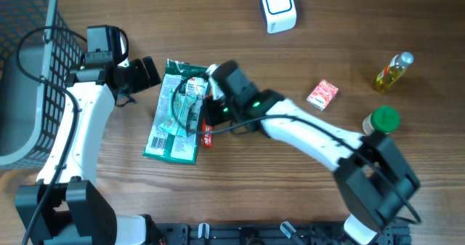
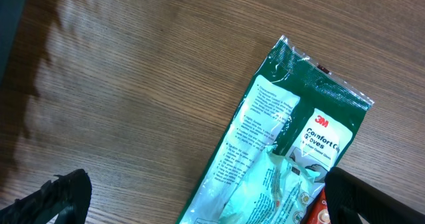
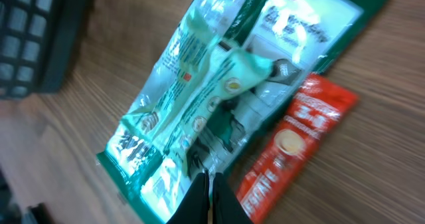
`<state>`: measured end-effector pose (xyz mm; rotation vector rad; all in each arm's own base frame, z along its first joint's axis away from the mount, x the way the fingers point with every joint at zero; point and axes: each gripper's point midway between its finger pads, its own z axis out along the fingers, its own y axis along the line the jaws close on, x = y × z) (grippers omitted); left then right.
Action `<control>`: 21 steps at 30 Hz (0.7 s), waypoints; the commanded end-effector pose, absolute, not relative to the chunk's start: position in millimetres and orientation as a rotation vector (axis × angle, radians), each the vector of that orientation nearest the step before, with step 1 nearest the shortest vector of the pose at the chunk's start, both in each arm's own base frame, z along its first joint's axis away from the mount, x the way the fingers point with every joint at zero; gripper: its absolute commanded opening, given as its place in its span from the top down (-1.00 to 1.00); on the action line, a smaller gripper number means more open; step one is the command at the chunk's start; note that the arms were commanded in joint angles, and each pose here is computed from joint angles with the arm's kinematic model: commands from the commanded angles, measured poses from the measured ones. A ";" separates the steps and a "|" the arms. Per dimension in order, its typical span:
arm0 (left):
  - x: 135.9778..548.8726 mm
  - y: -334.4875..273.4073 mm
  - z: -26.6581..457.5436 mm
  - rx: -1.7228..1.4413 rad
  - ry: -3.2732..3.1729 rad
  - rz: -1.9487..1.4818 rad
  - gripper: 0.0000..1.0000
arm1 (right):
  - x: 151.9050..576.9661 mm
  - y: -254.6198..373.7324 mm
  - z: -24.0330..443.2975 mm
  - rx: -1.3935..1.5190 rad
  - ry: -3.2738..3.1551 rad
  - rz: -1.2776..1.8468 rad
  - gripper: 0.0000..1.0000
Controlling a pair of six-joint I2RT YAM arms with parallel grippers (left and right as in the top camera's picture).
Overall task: Scan the item barcode
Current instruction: 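Reach the right gripper to the red Nescafe sachet and grasp it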
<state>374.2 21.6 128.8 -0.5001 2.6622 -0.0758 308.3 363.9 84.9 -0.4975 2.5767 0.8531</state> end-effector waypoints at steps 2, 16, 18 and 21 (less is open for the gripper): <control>375.9 21.4 133.0 -0.506 2.650 -0.089 -1.00 | 295.5 377.9 25.0 -0.533 2.659 0.792 0.91; 375.9 21.4 133.0 -0.506 2.650 -0.089 -1.00 | 322.5 302.9 -11.6 -0.352 2.712 0.191 0.91; 375.9 21.4 133.0 -0.506 2.650 -0.089 -1.00 | 330.9 287.5 2.6 -0.330 2.689 0.091 0.90; 375.9 21.4 133.0 -0.506 2.650 -0.089 -1.00 | 336.4 279.3 24.1 -0.323 2.657 0.069 0.80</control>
